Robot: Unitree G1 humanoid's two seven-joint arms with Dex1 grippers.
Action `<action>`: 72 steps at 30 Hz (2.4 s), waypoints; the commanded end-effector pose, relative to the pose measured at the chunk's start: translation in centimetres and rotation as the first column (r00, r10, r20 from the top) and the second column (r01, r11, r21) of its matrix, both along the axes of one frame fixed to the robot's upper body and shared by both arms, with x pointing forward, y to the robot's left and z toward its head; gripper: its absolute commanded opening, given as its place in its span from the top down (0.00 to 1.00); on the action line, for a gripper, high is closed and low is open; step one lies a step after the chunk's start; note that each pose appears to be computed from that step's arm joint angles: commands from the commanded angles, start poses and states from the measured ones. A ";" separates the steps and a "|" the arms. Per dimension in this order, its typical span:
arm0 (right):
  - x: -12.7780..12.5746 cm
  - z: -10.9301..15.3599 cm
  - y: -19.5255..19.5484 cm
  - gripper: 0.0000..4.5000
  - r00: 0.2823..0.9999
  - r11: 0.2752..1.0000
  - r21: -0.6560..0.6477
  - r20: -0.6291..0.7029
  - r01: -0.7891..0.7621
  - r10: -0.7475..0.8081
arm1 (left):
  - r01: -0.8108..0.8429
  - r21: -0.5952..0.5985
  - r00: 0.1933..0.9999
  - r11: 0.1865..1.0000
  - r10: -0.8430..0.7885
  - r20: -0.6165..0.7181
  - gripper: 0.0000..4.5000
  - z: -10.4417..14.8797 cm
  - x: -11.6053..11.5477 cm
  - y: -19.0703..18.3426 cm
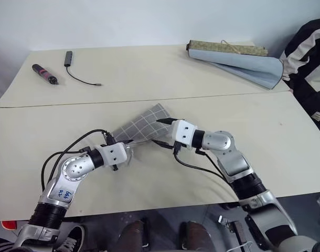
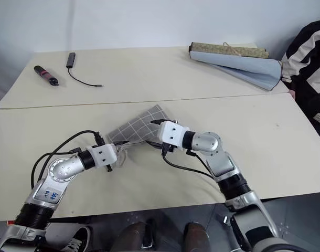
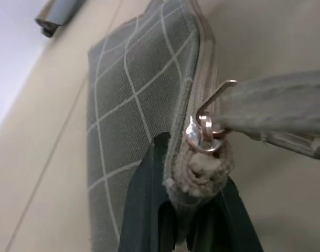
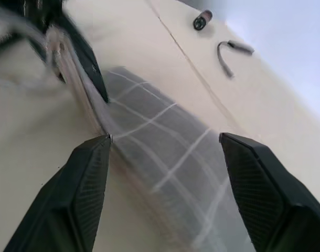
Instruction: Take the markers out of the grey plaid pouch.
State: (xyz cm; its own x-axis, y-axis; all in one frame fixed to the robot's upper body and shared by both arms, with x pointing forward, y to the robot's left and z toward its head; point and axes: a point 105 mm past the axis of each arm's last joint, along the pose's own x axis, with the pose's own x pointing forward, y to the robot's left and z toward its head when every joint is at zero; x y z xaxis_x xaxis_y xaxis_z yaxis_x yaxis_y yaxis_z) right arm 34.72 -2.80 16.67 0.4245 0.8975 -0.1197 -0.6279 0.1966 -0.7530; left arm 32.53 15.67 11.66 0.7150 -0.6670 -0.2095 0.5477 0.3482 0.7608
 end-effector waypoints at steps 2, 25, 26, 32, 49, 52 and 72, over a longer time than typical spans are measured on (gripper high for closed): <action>0.2 0.5 0.3 0.24 0.983 0.996 -0.090 0.183 -0.014 0.031 | 0.041 -0.040 0.999 0.998 -0.041 0.020 1.00 1.7 -0.7 -0.9; 1.6 -1.4 -0.2 0.24 0.974 0.975 -0.223 0.219 -0.002 0.052 | 0.080 -0.150 0.997 0.986 -0.082 -0.009 1.00 2.9 -1.4 -2.0; 1.8 -1.1 -0.1 0.32 0.976 0.979 -0.204 0.212 0.002 0.042 | 0.086 -0.145 0.996 0.986 -0.088 -0.012 1.00 2.9 -1.5 -2.1; 1.9 -0.7 -0.1 0.73 0.975 0.983 -0.184 0.218 0.001 0.040 | 0.064 -0.194 0.997 0.979 -0.071 -0.031 1.00 2.9 -1.5 -1.7; 1.3 0.7 -0.8 1.00 0.990 0.998 -0.043 0.130 -0.051 0.056 | -0.009 -0.039 0.993 0.999 0.013 0.117 0.42 2.8 -0.4 1.8; 1.0 0.4 -0.7 1.00 0.991 0.997 -0.052 0.114 -0.065 0.071 | 0.017 -0.055 0.993 0.998 -0.011 0.118 0.42 2.7 -0.5 1.2; 0.6 -0.1 0.0 1.00 0.992 0.995 -0.057 0.094 -0.083 0.088 | 0.118 -0.069 0.987 0.991 -0.110 0.117 0.96 2.4 -1.5 -0.8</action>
